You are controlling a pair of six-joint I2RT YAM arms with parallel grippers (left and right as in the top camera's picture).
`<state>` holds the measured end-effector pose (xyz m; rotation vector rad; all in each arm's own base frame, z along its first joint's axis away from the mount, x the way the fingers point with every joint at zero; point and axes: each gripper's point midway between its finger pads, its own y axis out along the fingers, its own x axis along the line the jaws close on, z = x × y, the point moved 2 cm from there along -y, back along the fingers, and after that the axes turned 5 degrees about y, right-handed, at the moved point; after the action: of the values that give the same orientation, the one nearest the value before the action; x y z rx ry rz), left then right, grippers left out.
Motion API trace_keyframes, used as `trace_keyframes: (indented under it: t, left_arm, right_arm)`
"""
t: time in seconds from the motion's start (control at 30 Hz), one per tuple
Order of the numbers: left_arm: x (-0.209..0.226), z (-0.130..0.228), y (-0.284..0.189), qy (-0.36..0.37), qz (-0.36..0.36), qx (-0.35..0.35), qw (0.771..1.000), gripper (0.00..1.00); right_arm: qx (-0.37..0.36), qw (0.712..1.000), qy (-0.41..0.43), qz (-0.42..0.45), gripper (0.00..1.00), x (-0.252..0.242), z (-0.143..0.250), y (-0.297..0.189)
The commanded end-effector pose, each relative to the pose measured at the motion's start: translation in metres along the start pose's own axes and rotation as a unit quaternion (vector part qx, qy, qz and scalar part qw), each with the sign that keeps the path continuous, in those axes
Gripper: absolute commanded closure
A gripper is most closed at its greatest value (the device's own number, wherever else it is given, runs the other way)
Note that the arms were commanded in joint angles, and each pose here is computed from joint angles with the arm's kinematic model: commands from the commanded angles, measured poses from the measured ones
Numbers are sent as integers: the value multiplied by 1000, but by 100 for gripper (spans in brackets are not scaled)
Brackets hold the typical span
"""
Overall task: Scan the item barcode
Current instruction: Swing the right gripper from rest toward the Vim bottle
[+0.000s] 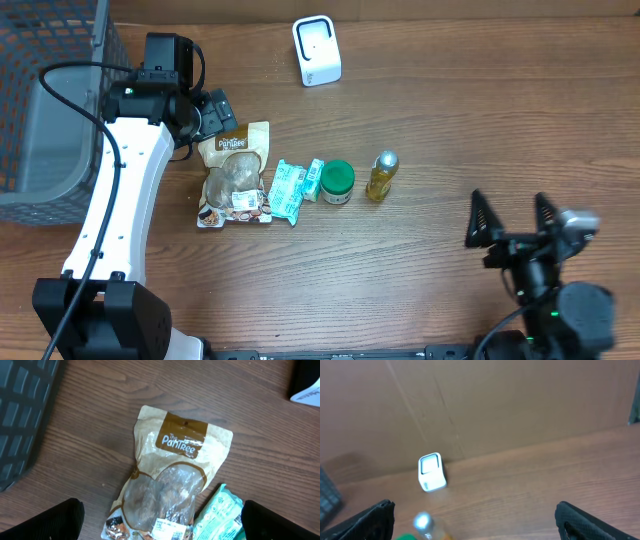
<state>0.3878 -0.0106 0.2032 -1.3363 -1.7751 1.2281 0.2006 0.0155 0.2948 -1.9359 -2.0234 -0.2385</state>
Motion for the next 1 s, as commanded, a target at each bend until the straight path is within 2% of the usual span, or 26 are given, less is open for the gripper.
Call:
trace_keyframes:
  t: [0.0,0.2,0.4,0.57,0.97]
  left_arm:
    - [-1,-4,-5,1,1,-10,1000,0]
    - [-1,-4,-5,2,1,-10,1000,0]
    - [-1,-4,-5,2,1,-10,1000,1]
    - [-1,-4,-5,2,1,-10,1000,0]
    - [-1,-4,-5,2,1,-10,1000,0]
  right_arm:
    - [14,1000,5,-18,0,25,-46,2]
    - [121,992,29,-2,0,48,-82,26]
    - [281,959,38,20,0,63,-79,56]
    - [397,915,67,-2,0,74,-43,85]
    - [573,804,153,-35,0,84,47,135]
